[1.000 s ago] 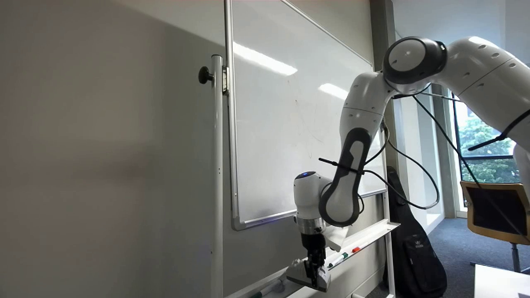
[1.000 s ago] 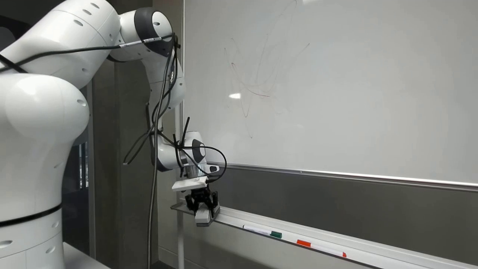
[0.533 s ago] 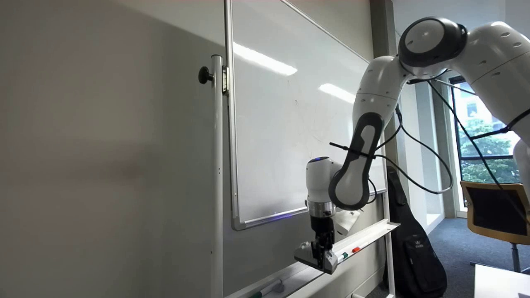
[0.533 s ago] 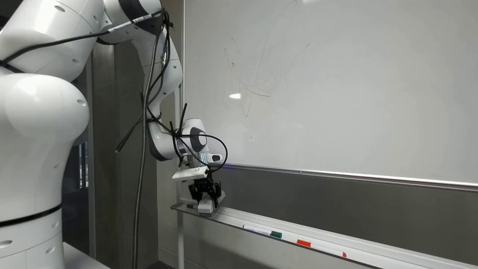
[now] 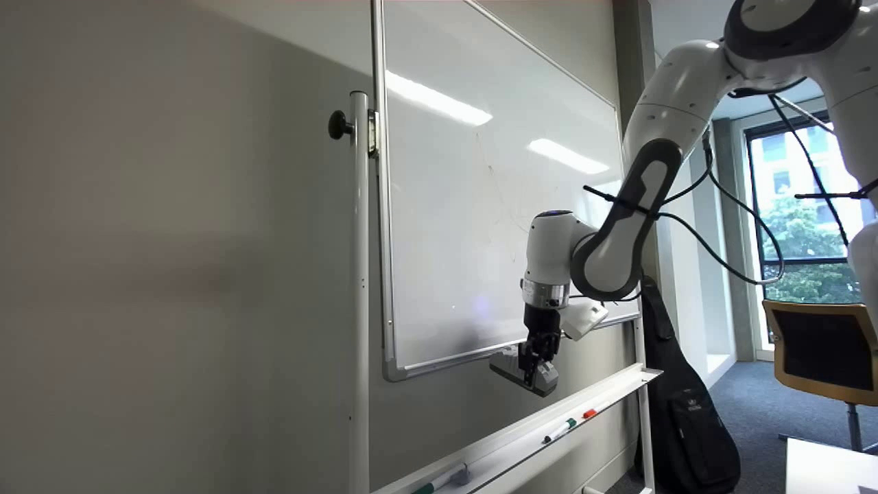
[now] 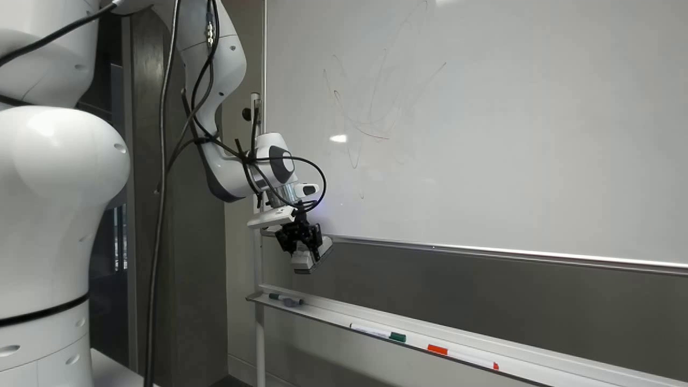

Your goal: Wipe the white board clean with the duster

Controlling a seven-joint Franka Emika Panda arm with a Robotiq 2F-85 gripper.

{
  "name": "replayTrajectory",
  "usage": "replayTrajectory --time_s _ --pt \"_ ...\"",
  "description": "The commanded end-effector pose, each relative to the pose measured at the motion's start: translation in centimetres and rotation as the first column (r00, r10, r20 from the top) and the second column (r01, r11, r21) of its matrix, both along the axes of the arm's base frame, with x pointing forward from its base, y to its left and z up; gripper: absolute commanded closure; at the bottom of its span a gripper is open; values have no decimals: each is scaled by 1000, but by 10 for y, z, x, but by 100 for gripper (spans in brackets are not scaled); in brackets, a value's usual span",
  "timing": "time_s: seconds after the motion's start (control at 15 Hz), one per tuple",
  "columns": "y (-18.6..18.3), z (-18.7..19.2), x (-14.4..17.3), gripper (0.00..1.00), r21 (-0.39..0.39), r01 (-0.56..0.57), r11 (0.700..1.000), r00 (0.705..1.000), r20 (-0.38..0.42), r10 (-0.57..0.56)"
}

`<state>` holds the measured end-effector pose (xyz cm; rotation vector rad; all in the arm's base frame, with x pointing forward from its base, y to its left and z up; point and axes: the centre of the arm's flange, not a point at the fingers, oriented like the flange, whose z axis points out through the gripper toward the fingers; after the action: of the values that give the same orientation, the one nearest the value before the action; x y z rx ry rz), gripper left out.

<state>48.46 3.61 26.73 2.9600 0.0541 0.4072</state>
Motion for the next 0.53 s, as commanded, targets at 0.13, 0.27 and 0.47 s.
replayTrajectory --time_s 0.13,0.27,0.47 --pt "-4 35 -32 62 -28 23 999 998 52 -22" --pt "-6 39 -35 62 -24 39 999 996 76 -38" --pt "-9 55 -38 62 22 146 989 965 219 -147"
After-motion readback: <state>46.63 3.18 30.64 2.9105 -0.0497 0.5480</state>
